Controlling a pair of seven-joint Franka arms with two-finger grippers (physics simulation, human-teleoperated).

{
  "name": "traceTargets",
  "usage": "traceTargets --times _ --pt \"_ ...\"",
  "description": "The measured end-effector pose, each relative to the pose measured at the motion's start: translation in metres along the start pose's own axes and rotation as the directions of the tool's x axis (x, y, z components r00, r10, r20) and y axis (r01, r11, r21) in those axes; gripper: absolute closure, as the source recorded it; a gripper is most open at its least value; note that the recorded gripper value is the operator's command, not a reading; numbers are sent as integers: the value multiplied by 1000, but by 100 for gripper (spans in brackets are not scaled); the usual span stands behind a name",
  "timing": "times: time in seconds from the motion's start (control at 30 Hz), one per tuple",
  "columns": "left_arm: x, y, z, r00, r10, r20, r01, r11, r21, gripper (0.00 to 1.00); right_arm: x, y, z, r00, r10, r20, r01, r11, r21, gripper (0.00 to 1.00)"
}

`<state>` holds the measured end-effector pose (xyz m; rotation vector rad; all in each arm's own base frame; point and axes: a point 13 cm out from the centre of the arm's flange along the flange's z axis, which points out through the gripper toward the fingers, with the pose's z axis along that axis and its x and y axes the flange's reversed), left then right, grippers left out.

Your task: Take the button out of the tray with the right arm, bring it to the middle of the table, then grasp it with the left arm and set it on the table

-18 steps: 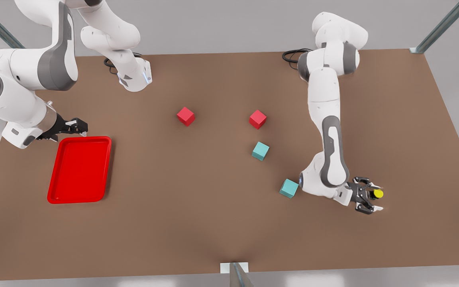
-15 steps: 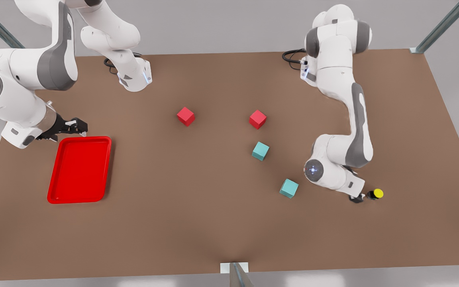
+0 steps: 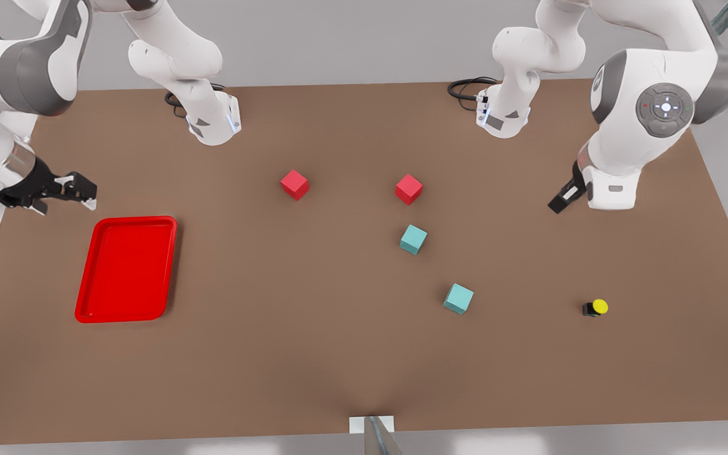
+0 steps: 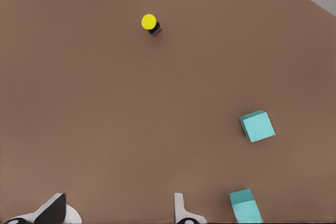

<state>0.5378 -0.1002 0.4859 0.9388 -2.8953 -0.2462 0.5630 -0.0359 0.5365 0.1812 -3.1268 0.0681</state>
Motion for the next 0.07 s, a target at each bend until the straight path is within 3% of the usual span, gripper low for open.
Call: traceTargets --times 0.07 --pt "4 -3 0 995 105 2 -105 995 -4 0 -2 10 0 1000 -18 0 18 1000 -1 0"
